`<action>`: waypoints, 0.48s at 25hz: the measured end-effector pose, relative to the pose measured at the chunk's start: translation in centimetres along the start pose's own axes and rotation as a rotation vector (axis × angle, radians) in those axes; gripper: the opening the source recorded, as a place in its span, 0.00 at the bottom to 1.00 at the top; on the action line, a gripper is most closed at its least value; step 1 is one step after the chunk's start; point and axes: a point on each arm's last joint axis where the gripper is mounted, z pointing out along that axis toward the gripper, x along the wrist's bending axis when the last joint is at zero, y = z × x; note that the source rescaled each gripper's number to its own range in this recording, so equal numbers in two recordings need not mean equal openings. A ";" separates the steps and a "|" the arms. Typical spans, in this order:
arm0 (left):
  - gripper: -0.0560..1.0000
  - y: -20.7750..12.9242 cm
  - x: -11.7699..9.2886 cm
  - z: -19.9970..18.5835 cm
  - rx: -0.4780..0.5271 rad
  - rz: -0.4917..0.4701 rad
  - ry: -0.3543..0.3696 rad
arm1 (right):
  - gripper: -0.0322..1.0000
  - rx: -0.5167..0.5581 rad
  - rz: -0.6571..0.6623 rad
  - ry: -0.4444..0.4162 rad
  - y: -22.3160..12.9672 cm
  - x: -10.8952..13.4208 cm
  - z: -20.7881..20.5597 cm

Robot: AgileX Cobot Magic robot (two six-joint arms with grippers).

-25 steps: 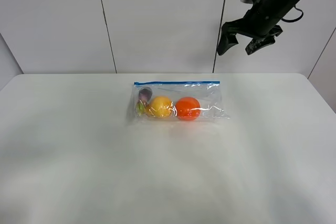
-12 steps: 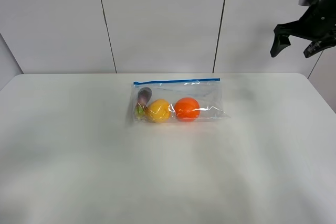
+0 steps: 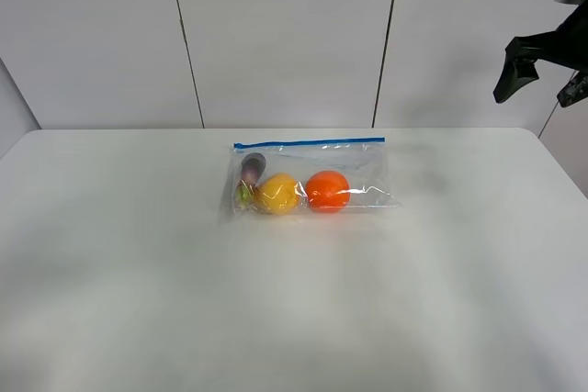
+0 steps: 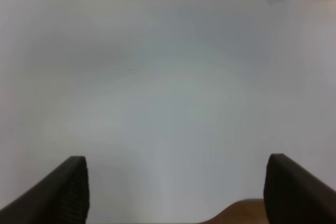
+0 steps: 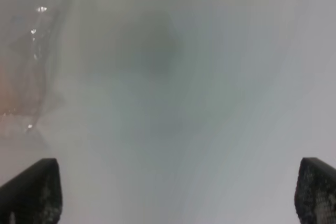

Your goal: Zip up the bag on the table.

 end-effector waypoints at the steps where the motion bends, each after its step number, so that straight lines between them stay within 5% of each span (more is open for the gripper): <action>1: 0.85 0.0 0.0 0.0 0.000 0.000 0.000 | 0.98 -0.001 -0.003 0.003 -0.6 0.2 -0.6; 12: 0.85 0.0 0.0 0.0 0.000 0.000 -0.001 | 0.98 -0.049 -0.001 0.056 -7.6 2.6 -4.7</action>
